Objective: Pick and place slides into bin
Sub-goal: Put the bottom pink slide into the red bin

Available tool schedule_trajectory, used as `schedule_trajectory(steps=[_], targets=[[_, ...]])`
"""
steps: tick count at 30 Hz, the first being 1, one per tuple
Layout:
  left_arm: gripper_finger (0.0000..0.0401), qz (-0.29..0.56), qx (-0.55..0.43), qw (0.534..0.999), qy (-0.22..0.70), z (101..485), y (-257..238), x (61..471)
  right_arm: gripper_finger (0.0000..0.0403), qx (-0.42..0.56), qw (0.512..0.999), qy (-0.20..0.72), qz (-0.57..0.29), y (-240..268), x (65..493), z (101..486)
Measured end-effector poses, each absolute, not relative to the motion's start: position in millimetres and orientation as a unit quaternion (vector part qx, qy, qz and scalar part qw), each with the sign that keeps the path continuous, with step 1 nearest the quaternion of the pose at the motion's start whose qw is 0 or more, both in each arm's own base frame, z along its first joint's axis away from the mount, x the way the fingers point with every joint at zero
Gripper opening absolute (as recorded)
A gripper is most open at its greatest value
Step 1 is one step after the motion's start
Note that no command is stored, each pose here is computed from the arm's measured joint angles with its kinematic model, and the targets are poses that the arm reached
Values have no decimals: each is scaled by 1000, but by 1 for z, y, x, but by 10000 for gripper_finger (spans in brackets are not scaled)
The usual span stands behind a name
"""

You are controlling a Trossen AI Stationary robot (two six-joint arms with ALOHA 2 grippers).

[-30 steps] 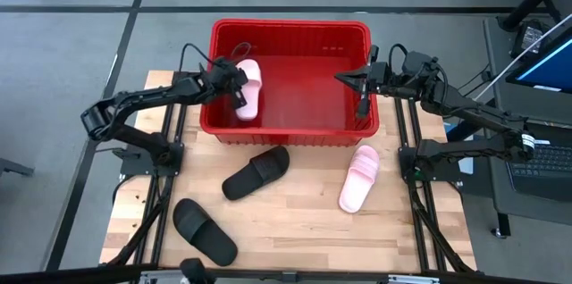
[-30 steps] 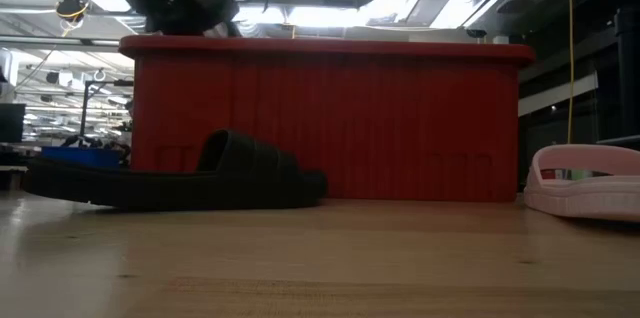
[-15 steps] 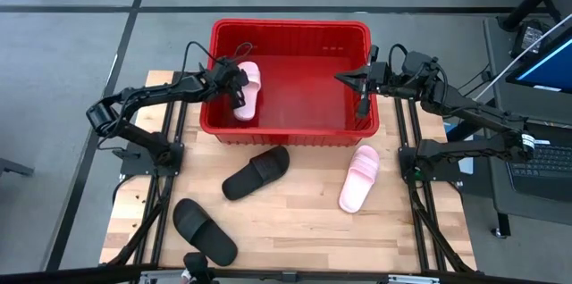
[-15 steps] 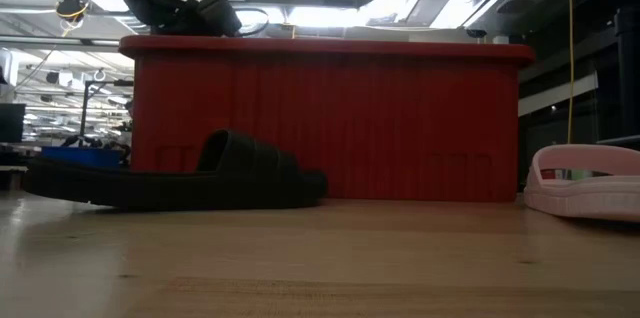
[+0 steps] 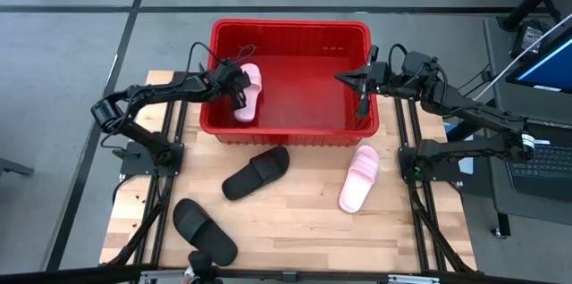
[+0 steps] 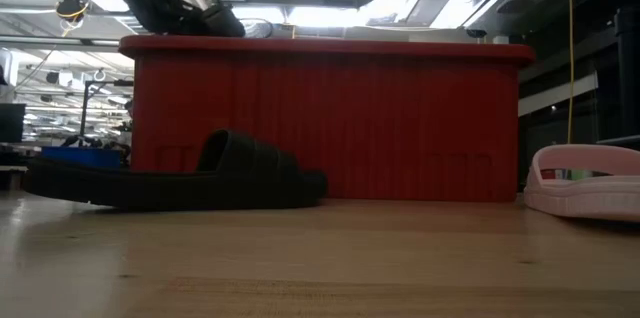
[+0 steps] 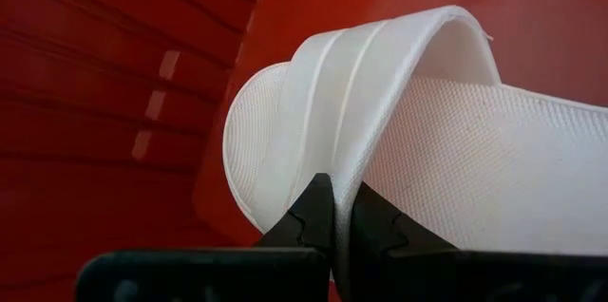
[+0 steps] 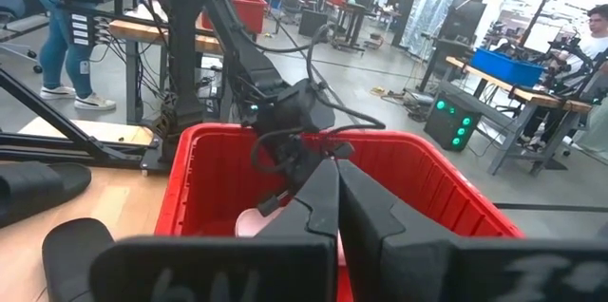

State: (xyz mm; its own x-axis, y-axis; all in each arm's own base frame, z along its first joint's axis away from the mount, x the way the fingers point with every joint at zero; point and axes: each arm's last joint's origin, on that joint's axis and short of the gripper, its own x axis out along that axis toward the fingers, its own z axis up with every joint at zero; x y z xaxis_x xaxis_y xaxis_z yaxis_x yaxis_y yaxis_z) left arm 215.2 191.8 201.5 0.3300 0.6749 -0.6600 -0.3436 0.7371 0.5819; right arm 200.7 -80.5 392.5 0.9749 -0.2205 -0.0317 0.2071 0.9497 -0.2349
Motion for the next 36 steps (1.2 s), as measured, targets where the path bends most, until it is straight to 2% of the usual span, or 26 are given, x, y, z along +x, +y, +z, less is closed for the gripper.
schedule_trajectory(steps=[10,30,36], targets=[[3,314,165,783,511,184,197,220,7,-114,987,29,-108,-80,201,392],[4,311,185,777,515,184,197,221,7,-112,987,33,-108,-80,201,392],[36,312,186,776,516,184,198,220,7,-113,987,33,-108,-80,201,392]])
